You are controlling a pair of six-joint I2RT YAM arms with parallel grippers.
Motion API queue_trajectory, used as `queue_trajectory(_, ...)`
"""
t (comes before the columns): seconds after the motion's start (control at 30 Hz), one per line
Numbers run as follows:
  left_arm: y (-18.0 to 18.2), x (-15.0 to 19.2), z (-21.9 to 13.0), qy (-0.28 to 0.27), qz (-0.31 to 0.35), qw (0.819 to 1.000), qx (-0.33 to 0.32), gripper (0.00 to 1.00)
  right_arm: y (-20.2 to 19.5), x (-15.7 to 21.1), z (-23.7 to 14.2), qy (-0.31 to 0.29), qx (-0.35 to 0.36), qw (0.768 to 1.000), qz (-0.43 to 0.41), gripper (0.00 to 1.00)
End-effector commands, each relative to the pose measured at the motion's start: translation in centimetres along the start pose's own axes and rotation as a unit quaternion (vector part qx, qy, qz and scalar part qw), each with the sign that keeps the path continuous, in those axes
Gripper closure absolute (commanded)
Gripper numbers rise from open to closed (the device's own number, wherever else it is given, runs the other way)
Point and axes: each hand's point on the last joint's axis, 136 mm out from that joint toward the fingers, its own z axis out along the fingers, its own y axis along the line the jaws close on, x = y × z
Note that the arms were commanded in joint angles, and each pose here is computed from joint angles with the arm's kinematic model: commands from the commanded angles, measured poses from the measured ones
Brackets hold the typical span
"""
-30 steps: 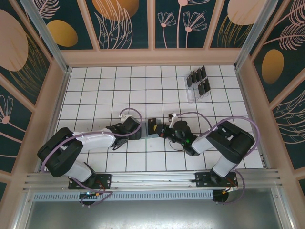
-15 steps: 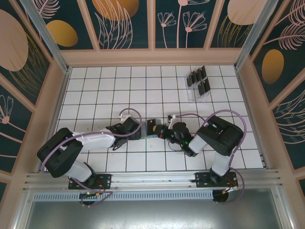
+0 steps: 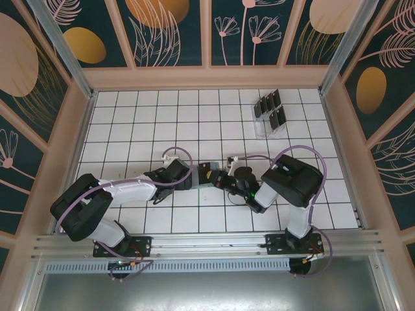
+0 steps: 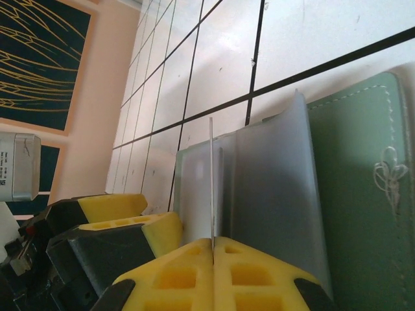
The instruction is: Put the credit cards into the card holder
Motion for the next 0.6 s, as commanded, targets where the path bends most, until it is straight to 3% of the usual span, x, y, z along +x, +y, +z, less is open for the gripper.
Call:
queue_trajectory(0.0, 1.2, 1.7, 0.1, 0.022, 0.012, 0.999, -0.02, 0.01, 0.9, 0.0, 0.6, -0.001, -0.02, 1.0, -0.001, 1.0)
queue_trajectory(0.57, 1.3, 1.7, 0.1, 0.02, 0.012, 1.0, -0.021, 0.01, -0.3, 0.4, -0.5, -0.007, -0.002, 1.0, 0.009, 1.0)
